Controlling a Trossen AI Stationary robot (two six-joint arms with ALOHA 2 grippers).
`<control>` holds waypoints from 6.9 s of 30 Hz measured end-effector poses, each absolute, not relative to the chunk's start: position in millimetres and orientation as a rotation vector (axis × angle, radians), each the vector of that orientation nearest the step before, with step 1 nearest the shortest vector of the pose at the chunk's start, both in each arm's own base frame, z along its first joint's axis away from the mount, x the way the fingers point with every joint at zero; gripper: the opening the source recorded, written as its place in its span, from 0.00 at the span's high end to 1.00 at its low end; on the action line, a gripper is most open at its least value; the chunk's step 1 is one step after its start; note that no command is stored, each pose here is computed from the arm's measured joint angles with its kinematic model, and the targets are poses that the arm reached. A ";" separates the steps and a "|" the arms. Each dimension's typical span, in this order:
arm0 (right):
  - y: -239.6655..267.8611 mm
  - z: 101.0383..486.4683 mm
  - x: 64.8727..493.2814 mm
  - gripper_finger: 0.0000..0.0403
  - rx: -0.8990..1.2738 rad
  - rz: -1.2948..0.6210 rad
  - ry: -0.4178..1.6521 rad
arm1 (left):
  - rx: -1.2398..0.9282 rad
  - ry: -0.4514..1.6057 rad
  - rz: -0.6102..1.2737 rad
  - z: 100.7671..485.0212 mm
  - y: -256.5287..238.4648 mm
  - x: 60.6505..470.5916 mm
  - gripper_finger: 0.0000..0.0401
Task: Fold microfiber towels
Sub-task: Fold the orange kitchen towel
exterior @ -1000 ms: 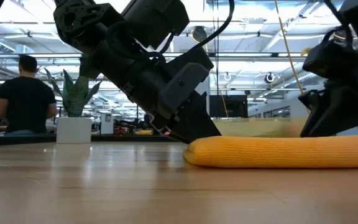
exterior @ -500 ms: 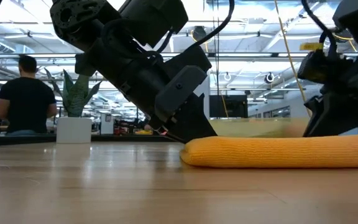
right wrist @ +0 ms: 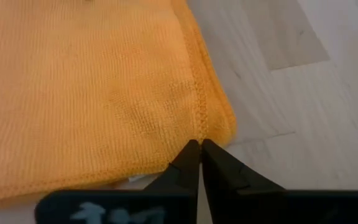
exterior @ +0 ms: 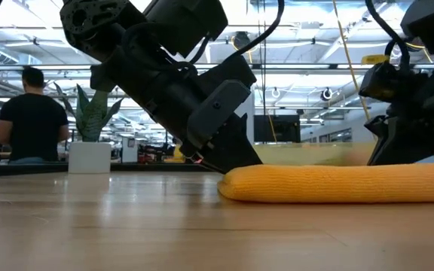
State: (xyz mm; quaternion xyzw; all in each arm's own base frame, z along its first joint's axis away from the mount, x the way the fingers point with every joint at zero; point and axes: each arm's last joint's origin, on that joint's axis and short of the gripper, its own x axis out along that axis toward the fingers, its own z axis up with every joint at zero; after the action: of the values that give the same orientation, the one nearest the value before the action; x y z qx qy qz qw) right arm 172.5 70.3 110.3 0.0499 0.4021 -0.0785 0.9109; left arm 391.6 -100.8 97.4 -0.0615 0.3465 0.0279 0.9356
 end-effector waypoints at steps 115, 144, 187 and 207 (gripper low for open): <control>67.7 127.8 185.5 0.82 0.057 0.062 0.452 | -0.135 0.949 0.096 134.2 -154.2 334.7 0.72; 76.0 94.6 202.5 0.82 0.074 0.085 0.431 | -0.149 0.921 -0.199 126.2 -164.2 346.6 0.96; 91.7 85.5 232.1 0.82 0.035 0.118 0.586 | -0.156 0.899 -0.034 132.7 -137.2 354.3 0.95; 101.8 118.5 219.3 0.82 -0.003 -0.018 0.478 | -0.010 0.845 0.224 160.1 -103.3 350.4 0.98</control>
State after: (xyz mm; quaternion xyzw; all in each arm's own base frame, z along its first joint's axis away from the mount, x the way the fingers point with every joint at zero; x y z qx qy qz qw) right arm 219.3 101.8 118.5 -0.0016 0.2367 -0.0087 0.9716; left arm 350.4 -103.3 160.1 -0.0046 0.4091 0.1082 0.9060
